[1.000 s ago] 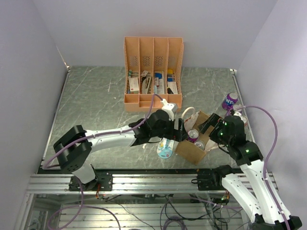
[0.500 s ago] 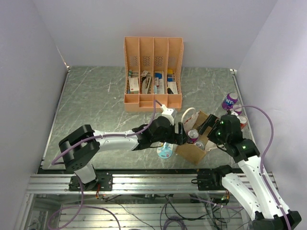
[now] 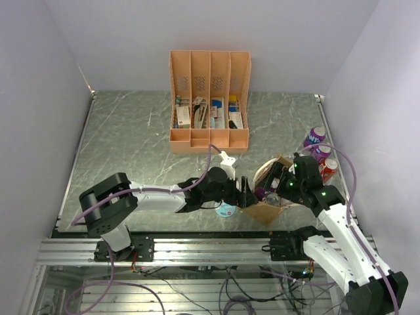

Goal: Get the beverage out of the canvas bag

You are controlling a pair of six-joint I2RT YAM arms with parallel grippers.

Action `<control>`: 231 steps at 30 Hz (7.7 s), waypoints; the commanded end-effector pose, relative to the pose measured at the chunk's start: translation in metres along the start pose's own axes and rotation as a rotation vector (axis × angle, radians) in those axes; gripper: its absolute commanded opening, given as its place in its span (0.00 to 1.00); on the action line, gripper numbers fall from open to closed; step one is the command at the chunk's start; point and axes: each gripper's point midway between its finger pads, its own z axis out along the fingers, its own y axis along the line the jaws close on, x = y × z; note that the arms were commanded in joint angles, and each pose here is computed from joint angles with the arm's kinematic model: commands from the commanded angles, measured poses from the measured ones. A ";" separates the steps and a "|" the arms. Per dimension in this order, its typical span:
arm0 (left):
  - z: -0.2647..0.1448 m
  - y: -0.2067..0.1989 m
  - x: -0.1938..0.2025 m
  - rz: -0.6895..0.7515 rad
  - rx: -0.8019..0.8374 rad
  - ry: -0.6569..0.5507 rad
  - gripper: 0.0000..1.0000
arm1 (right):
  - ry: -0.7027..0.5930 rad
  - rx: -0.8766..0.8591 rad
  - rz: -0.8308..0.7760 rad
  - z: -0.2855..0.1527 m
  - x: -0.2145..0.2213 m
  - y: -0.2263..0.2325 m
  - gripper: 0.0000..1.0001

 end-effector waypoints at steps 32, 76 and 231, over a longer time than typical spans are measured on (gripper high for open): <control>-0.015 -0.007 -0.005 0.103 -0.037 0.027 0.99 | -0.120 -0.055 -0.052 0.005 -0.041 0.024 0.08; -0.200 0.030 -0.252 0.950 -1.077 -0.446 0.99 | -0.822 0.372 -0.157 -0.157 -0.213 0.011 0.00; -0.182 0.118 -0.278 0.673 -0.994 -0.335 0.97 | 0.270 0.521 -0.198 0.018 0.068 -0.046 1.00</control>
